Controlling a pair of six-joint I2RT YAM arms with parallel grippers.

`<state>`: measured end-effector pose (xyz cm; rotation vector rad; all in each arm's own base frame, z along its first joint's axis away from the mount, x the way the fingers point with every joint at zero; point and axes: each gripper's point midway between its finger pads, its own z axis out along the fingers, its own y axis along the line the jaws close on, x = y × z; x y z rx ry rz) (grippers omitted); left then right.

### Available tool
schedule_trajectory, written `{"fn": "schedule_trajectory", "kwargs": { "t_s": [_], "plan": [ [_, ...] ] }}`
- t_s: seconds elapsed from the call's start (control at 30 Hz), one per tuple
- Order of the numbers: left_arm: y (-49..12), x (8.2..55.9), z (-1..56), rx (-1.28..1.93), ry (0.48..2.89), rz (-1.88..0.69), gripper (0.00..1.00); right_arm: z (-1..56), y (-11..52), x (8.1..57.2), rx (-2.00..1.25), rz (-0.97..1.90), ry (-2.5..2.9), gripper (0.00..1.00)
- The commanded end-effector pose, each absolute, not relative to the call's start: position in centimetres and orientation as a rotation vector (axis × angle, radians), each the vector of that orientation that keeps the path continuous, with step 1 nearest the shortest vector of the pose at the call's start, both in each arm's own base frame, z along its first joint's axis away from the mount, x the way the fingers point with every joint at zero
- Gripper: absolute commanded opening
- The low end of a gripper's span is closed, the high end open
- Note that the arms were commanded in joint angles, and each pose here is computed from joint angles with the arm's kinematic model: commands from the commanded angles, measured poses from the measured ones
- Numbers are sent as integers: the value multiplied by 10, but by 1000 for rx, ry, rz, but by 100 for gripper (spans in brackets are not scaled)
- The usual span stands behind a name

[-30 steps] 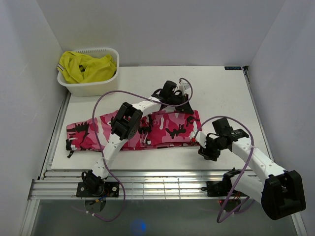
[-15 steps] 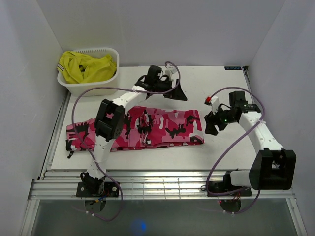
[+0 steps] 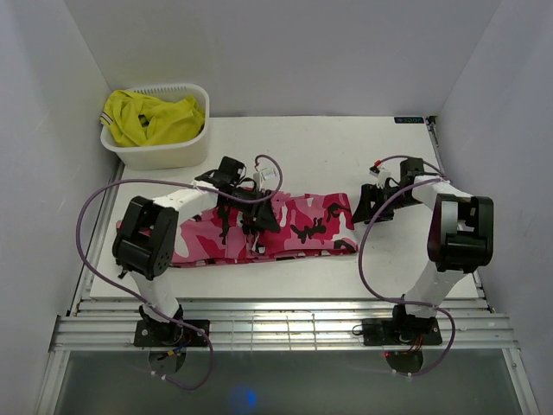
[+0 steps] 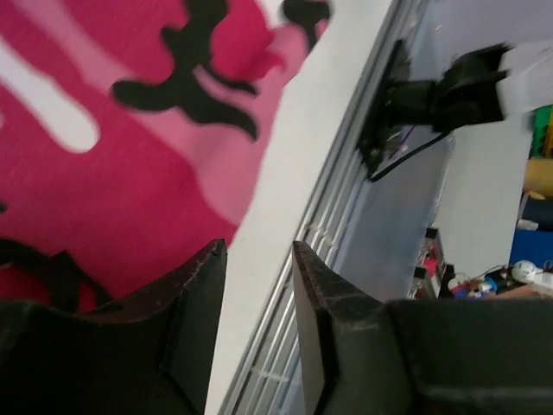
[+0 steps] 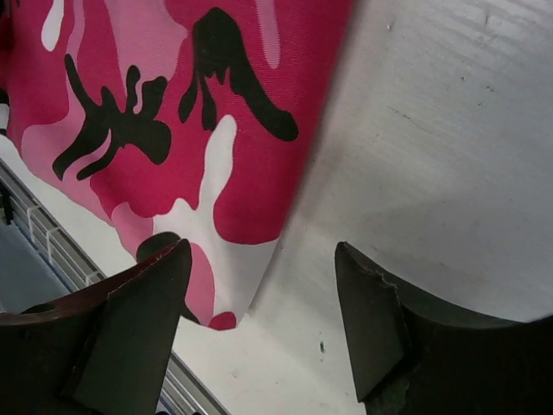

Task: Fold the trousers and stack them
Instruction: Fold the trousers

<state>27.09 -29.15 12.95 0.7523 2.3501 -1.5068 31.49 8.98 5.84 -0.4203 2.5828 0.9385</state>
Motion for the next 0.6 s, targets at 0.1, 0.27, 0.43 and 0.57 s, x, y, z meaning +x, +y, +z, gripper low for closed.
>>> {"fn": "schedule_trajectory", "kwargs": {
  "t_s": [0.1,0.27,0.43,0.57],
  "plan": [
    [-211,284,56,480,2681,-1226,39,34,100,321,-240,1066,2652,72],
    [-183,286,59,428,2697,-1259,43,19,101,313,-213,1091,2691,68],
    [-190,291,83,488,2586,-1298,56,6,106,295,-206,1168,2734,64],
    [-190,298,84,481,2571,-1273,57,-7,116,275,-189,1288,2783,61]
  ]
}}
